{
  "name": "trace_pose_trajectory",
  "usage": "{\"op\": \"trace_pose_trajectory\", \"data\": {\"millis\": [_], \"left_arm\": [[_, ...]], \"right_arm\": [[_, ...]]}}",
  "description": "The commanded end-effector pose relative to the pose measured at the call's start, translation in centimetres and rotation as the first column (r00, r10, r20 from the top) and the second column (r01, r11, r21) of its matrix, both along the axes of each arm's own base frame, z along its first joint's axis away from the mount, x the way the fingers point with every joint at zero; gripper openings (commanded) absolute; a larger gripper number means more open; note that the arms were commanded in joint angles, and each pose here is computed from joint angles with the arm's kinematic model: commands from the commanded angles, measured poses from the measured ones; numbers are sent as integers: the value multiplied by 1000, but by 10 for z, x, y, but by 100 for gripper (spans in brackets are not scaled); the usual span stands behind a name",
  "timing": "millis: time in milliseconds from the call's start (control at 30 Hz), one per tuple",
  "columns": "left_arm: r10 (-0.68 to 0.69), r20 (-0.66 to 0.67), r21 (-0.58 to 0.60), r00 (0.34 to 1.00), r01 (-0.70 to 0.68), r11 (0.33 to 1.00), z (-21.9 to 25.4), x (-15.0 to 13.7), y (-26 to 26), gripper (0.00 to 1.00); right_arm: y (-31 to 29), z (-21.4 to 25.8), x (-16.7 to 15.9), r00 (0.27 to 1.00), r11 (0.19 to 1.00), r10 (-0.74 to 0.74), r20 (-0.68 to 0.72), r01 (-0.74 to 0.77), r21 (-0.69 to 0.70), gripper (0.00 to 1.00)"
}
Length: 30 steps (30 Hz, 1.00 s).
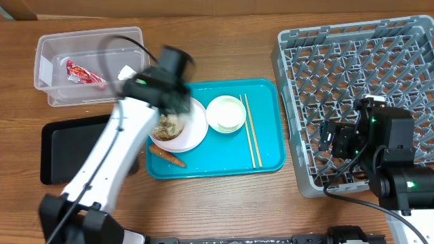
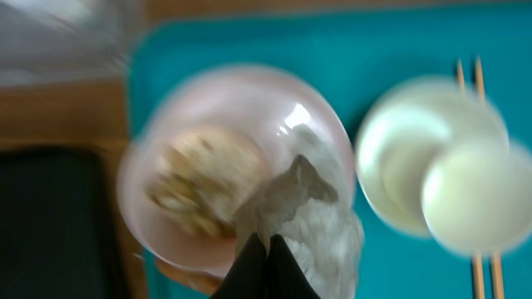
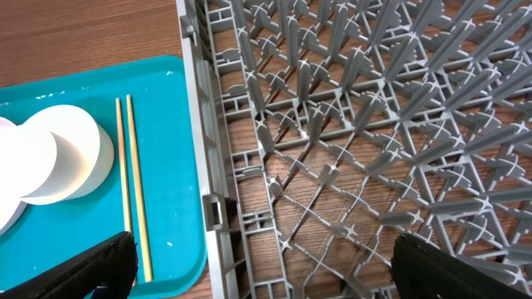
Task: Sort waste into correct bins and load items into the dishwasher
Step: 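Carry the tissue left and drop it into the clear bin, then grasp the white cup on the teal tray with the left gripper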
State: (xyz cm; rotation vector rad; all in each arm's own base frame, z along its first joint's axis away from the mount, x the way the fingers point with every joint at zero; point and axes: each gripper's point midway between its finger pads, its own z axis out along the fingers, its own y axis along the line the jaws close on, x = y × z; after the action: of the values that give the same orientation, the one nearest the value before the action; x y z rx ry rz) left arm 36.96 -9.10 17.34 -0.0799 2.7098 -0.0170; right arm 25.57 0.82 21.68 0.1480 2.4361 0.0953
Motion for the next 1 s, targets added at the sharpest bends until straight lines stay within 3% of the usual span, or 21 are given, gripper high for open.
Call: {"op": "trace_pose_trajectory", "data": {"millis": [0,167,300,500,567,667,767,867,967], "left_arm": [[174,167,37,971,-182,983,39,34,66,4],[321,356,-59,878,-322,945,66,81,129,4],[378,432,-85,819,-381,921,67,107,163,5],[400,424,-81,813,-405,911,36,130,178,52],[386,423,-76,820,-392,917,36,131,176,61],[296,427,-105,854,-278,955,50,134,151,62],[182,388,-208,903,-106,972,63,128,98,62],[37,311,-318,950,67,946,59,110,32,62],[-59,186,-343,981,121,932,35,82,-10,63]], "right_arm": [[-1,15,3,999,1000,-7,41,7,1,100],[-1,15,3,999,1000,-7,41,7,1,100],[-1,15,3,999,1000,-7,41,7,1,100],[-1,15,3,999,1000,-7,41,7,1,100],[-1,15,3,999,1000,-7,40,7,1,100],[-1,15,3,999,1000,-7,42,7,1,100],[-1,15,3,999,1000,-7,41,7,1,100],[-1,15,3,999,1000,-7,42,7,1,100],[-1,15,3,999,1000,-7,41,7,1,100]]}}
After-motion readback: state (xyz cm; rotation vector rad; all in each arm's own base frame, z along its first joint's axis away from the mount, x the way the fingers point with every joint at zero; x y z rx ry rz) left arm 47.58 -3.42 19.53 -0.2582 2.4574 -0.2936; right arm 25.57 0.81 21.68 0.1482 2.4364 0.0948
